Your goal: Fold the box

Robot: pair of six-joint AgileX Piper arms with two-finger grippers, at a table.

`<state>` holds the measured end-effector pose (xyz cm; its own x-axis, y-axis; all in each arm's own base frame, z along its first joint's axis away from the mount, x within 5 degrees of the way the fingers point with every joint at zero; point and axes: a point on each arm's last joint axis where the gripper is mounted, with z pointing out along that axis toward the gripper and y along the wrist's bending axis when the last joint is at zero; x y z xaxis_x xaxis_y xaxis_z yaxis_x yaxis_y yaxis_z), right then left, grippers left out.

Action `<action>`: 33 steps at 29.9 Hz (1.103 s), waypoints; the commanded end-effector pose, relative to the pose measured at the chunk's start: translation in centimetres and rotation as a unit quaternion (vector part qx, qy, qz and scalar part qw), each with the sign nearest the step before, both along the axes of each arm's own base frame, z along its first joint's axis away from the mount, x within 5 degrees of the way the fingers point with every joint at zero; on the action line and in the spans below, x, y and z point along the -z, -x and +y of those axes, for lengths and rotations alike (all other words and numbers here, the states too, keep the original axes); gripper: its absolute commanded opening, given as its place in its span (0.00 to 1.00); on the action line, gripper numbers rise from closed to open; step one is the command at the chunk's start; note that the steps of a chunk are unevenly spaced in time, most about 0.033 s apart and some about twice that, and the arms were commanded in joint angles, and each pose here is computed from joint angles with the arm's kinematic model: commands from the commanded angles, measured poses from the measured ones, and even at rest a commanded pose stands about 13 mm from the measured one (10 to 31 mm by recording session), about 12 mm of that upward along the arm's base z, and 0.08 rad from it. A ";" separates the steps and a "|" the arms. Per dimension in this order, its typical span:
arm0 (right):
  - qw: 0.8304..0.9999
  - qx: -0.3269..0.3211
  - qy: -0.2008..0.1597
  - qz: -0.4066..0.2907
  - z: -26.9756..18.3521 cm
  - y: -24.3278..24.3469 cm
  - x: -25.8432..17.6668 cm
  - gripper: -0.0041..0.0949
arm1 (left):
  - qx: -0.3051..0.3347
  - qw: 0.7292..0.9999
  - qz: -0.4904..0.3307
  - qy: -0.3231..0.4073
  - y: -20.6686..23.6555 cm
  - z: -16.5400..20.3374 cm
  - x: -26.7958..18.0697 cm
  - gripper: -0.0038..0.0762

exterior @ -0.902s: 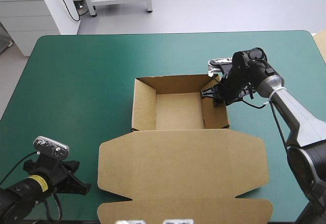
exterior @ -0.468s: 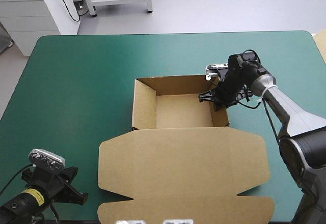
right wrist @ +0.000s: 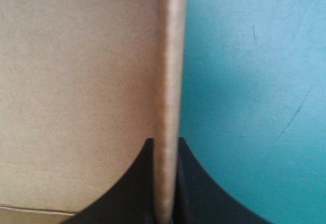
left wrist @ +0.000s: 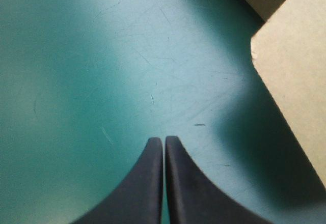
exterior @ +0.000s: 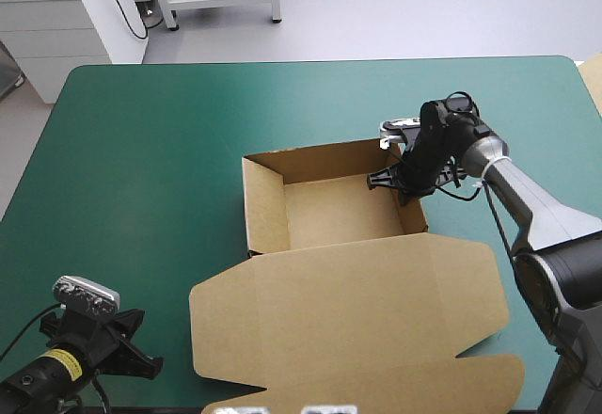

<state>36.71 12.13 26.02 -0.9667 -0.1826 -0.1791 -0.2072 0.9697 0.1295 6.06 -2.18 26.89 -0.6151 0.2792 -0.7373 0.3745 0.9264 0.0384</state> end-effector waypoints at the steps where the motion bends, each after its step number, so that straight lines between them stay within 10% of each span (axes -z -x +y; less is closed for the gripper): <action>1: 0.997 0.020 -0.023 -0.069 -1.3 -0.2 -3.7 0.02 | -0.001 0.999 -0.031 0.017 -0.4 -0.2 -1.1 0.04; 9: 0.988 0.126 0.027 -0.086 -11.3 -1.1 -7.4 0.02 | -0.001 0.999 -0.031 0.017 -0.4 -0.2 -1.1 0.04; 28: 0.904 0.408 0.103 -0.073 -34.7 5.5 -7.6 0.03 | -0.001 0.999 -0.031 0.017 -0.4 -0.2 -1.1 0.04; 33: 0.902 0.409 0.121 -0.069 -35.2 5.8 -7.6 0.23 | -0.001 0.999 -0.031 0.017 -0.4 -0.2 -1.1 0.04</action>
<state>31.83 -23.38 30.61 -0.7842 0.5502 -0.2868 0.5899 0.8045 -0.0698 6.04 -2.18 26.90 -0.6152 0.2777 -0.7379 0.3738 0.9268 0.0372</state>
